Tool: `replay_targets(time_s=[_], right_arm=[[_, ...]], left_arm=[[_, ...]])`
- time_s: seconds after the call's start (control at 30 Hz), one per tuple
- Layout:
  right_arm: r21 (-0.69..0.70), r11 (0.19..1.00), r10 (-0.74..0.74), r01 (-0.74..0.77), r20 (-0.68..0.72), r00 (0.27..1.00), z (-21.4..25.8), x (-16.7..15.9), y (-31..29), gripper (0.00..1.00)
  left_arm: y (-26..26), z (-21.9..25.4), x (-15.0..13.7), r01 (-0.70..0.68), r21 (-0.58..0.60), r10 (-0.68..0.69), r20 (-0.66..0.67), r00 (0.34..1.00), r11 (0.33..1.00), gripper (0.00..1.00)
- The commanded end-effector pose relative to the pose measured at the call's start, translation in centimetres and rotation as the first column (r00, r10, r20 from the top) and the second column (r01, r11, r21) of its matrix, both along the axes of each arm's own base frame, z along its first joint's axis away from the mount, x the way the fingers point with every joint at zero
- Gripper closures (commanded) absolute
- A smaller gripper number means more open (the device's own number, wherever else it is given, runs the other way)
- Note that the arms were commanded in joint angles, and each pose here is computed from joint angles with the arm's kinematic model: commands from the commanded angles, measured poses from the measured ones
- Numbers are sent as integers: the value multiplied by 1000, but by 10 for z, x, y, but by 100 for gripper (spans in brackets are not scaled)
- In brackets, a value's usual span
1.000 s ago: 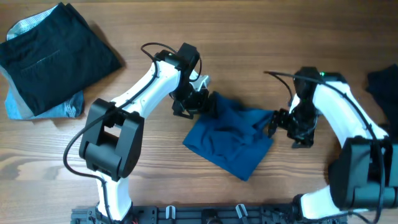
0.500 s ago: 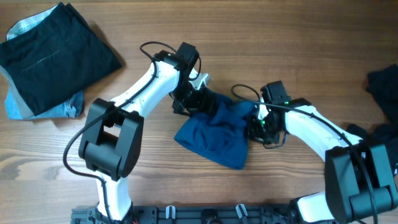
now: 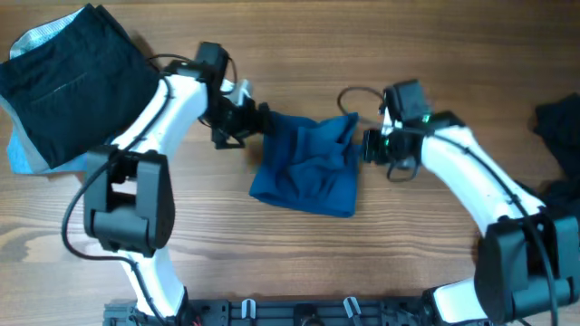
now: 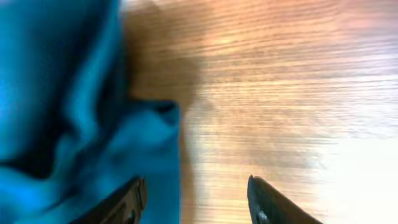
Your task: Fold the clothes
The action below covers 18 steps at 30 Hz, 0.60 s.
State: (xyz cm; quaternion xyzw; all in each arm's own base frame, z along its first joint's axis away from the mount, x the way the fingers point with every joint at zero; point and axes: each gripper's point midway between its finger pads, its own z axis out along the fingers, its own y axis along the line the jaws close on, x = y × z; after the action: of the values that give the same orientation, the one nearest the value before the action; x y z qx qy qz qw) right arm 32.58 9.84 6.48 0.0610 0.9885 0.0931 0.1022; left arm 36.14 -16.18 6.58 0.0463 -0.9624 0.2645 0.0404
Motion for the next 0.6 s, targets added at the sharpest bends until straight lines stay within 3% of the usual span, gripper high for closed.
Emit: replay_targets(time_s=[0.0,0.03,0.1,0.23,0.4,0.43,0.53,0.57], right_arm=[[168,981,68,-92,143,987,72,38,36,43],[281,948,105,-147,159,982,87,37,58,42],[394,894,168,-212,144,975,93,25,87,41],[338,898,279,-283,61,958,55,6,125,35],[277,919,301,-280,-34,953,-9,1,161,36],[268,926,287,-267,-34,957,-11,3,161,40],[239,939,263,-247,-34,964,-11,5,155,89],[220,946,252,-239,-34,967,-9,6,150,96]], left_arm=[[31,6,9,-167,53,169,-27,985,984,9],[35,6,11,-177,54,179,-26,984,983,0],[42,4,12,-187,81,189,-17,982,979,0],[49,1,13,-190,120,192,-4,981,974,0],[49,1,13,-189,120,191,-5,982,975,0],[49,1,13,-189,120,191,-5,982,975,0],[49,1,13,-189,120,191,-5,982,975,0],[49,1,13,-186,120,188,-4,982,975,0]])
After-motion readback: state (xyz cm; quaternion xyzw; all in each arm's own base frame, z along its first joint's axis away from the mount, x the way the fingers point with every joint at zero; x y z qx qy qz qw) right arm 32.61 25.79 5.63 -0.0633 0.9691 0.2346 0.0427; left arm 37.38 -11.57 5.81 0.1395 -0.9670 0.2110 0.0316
